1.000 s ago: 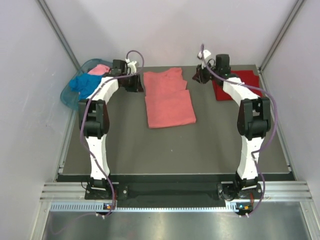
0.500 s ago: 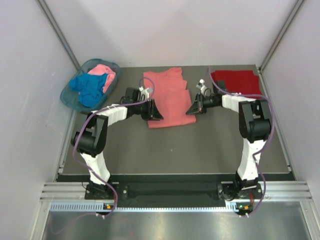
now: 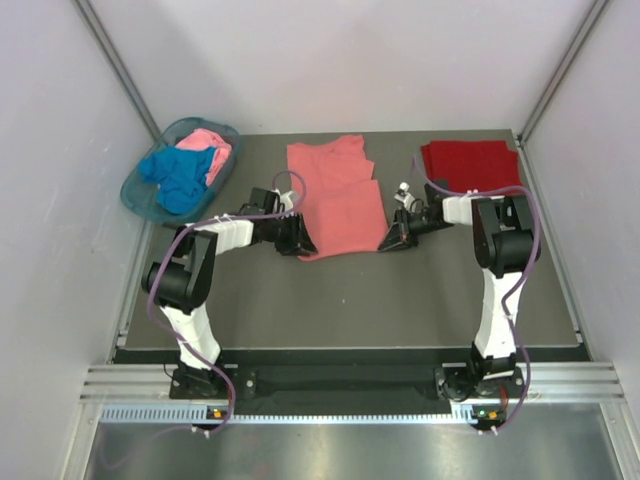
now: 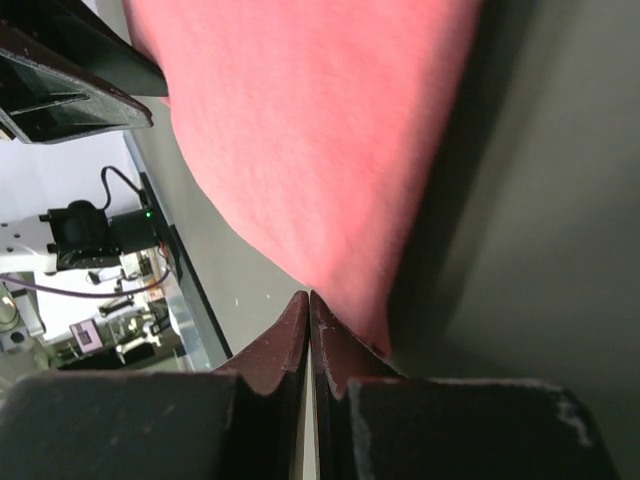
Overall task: Fold and stack the t-shirts
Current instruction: Fold the tshirt
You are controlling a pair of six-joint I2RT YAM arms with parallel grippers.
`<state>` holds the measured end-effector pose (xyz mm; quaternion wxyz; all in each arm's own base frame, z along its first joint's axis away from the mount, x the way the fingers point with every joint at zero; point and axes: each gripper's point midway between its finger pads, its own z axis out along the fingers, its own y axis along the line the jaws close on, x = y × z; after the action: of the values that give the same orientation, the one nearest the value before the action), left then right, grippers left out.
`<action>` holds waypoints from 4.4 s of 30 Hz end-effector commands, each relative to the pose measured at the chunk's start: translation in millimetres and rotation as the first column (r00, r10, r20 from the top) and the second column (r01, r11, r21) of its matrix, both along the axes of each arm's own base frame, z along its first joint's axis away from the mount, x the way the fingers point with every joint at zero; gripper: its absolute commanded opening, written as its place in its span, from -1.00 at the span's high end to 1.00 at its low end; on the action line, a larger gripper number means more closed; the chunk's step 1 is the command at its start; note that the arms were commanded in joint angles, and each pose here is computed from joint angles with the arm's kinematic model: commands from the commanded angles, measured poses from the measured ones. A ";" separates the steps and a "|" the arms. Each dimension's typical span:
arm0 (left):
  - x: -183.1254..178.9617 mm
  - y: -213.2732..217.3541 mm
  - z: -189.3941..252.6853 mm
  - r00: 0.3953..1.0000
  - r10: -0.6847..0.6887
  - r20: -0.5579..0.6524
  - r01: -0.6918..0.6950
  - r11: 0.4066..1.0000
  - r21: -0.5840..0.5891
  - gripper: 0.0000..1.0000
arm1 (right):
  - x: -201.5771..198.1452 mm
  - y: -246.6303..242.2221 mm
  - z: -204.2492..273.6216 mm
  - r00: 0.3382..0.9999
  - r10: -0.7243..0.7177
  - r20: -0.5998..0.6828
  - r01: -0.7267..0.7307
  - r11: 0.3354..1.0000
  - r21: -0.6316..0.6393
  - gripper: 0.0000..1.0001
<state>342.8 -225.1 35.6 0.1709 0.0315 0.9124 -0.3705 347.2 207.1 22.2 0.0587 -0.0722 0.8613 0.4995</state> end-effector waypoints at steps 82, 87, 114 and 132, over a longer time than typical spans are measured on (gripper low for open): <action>-11.8 38.9 -13.4 0.967 0.210 -0.146 -0.218 0.975 -0.038 -0.07 | 18.4 -36.0 11.5 0.953 -0.209 0.220 0.288 0.851 -0.439 -0.15; -12.1 43.6 -17.6 0.965 0.220 -0.145 -0.222 0.975 -0.001 0.03 | 13.3 -31.9 4.1 0.958 -0.210 0.198 0.276 0.867 -0.415 -0.07; -52.0 59.2 -21.0 0.950 0.227 -0.216 -0.210 0.972 0.102 1.00 | -50.8 -47.0 -9.5 0.968 -0.199 0.151 0.248 0.839 -0.484 1.00; -106.2 71.5 14.0 0.960 0.216 -0.179 -0.200 0.974 0.102 1.00 | -128.8 -37.6 -3.8 0.951 -0.245 0.192 0.308 0.827 -0.471 1.00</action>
<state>237.7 -164.9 49.1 0.1112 -0.0931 0.9281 -0.3428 219.1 177.8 19.0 0.1473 -0.0046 0.9529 0.2650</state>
